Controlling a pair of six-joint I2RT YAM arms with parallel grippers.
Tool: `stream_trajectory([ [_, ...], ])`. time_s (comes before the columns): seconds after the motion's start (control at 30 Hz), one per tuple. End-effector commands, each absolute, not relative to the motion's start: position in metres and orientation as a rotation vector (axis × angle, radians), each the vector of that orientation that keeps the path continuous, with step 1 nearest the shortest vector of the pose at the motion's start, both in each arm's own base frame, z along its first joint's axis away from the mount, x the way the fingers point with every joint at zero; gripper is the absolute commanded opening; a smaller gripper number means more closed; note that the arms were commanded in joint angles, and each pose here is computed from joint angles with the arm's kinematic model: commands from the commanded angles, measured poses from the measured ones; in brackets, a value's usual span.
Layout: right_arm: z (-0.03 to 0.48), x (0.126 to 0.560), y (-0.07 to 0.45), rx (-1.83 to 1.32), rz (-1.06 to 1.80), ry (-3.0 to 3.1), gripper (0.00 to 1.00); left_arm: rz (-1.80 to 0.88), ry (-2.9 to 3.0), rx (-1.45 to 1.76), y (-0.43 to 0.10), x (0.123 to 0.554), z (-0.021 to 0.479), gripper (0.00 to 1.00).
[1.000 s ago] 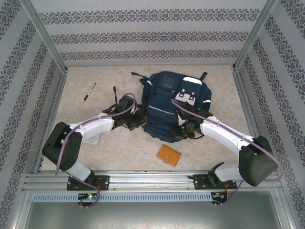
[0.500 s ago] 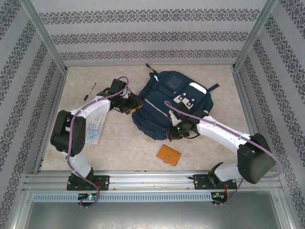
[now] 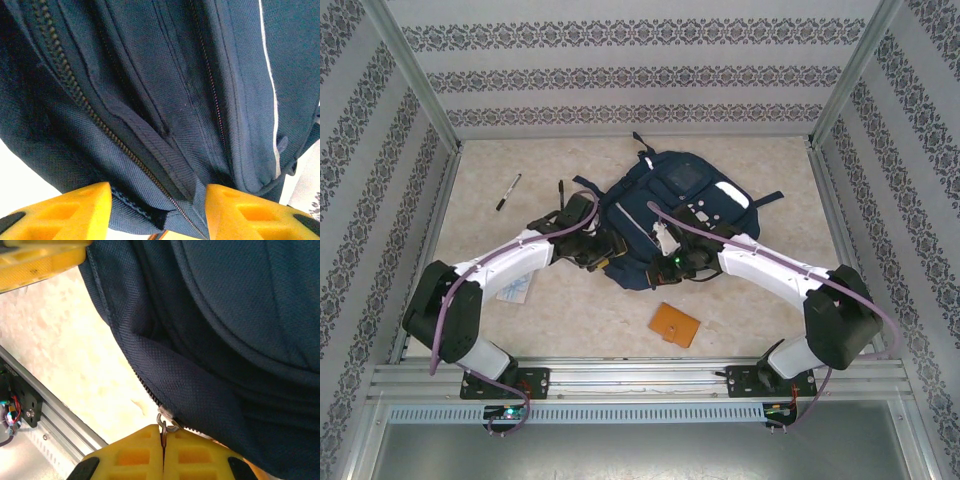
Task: Pack the student bag
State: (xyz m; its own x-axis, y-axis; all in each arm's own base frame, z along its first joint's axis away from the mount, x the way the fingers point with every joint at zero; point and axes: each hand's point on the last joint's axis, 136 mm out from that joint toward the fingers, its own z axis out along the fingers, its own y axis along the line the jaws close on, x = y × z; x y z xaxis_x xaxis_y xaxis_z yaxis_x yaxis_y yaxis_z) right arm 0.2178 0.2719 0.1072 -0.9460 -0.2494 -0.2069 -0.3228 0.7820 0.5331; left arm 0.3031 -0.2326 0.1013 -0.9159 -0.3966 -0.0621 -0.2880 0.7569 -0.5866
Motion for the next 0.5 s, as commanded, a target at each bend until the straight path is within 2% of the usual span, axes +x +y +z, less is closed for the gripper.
stream_trajectory([
  [0.0, 0.118, 0.219, 0.286, -0.523, 0.929, 2.796, 0.00, -0.835, 2.733, -0.640, -0.230, 0.312, 0.091, 0.36],
  [0.03, 0.112, 0.219, 0.278, -0.501, 0.864, 2.824, 0.00, -0.834, 2.722, -0.641, -0.230, 0.313, 0.092, 0.25],
  [0.07, 0.105, 0.219, 0.267, -0.481, 0.790, 2.860, 0.00, -0.818, 2.707, -0.634, -0.227, 0.316, 0.094, 0.09],
  [0.1, 0.098, 0.218, 0.257, -0.467, 0.730, 2.896, 0.00, -0.804, 2.700, -0.616, -0.225, 0.317, 0.096, 0.00],
  [0.27, 0.072, 0.205, 0.202, -0.514, 0.502, 3.069, 0.00, -0.794, 2.762, -0.467, -0.226, 0.318, 0.111, 0.00],
  [0.4, 0.062, 0.212, 0.159, -0.512, 0.250, 3.113, 0.00, -0.855, 2.766, -0.488, -0.227, 0.320, 0.112, 0.00],
  [0.47, 0.061, 0.219, 0.148, -0.435, 0.249, 3.132, 0.00, -0.870, 2.764, -0.486, -0.227, 0.322, 0.115, 0.00],
])
